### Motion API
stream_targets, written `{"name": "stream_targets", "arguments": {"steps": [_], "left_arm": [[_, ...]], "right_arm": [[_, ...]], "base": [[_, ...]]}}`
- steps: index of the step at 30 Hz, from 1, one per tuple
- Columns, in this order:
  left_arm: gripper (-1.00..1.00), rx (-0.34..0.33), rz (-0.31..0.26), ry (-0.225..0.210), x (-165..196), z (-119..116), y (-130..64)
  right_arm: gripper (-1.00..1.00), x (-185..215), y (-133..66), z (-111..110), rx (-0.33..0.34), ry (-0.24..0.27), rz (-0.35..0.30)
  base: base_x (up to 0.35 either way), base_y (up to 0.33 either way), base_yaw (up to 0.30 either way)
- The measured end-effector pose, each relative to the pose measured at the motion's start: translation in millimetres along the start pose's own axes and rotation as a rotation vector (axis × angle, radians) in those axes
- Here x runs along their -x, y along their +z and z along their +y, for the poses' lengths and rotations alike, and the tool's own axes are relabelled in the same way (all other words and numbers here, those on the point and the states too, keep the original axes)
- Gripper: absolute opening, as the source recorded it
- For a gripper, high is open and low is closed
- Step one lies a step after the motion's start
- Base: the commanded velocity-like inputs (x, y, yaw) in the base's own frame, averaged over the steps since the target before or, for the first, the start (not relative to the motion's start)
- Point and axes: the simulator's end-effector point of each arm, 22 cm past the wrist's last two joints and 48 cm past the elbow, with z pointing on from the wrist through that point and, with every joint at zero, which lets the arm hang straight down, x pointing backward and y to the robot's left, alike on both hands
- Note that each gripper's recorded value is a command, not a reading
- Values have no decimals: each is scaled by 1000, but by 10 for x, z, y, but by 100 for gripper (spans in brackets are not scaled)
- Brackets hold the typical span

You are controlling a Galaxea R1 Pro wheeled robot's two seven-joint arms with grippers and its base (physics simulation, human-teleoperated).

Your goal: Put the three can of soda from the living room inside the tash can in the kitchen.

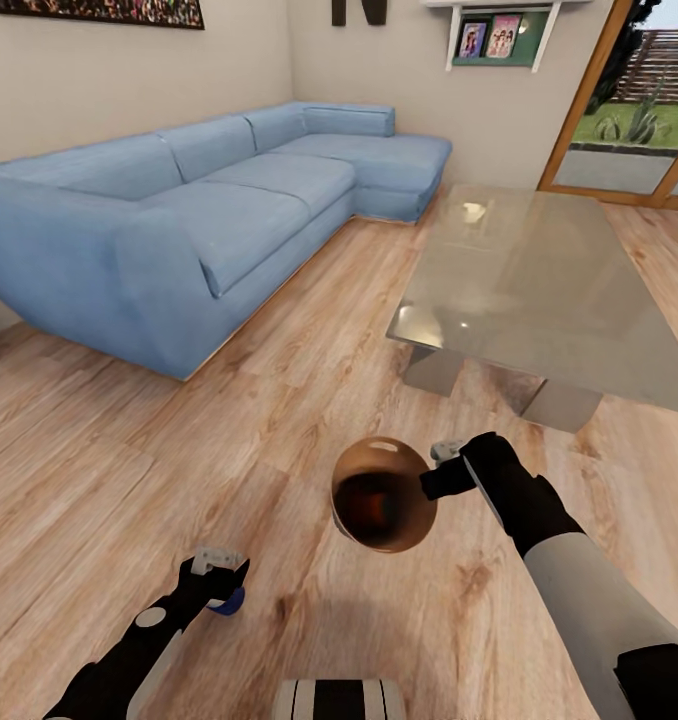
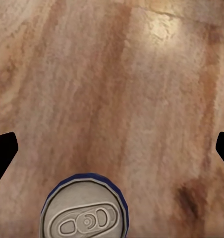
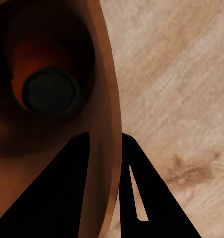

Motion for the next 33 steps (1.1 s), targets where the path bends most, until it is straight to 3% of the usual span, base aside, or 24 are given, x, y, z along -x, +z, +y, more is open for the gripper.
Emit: {"name": "stream_targets", "arguments": {"steps": [5,16,20,24,33], "left_arm": [[100,-1,16,-4,-91,8,29],[100,3,17,-3,-90,53,23],[100,5,16,-3,-85,56,22],[100,6,16,-4,-87,48,24],[100,1,35,-8,-198,16,64]], "right_arm": [[-100,-67,95,-13,3,3,18],[-100,-79,89,-84,-18,-4,20],[-100,-73,89,-7,15,13,17],[-100,-82,91,-72,-14,-4,20],[-100,-159,207,-71,-6,1,41]], "base": [[0,0,0],[-3,78,0],[-10,85,0],[-2,20,0],[0,3,0]]}}
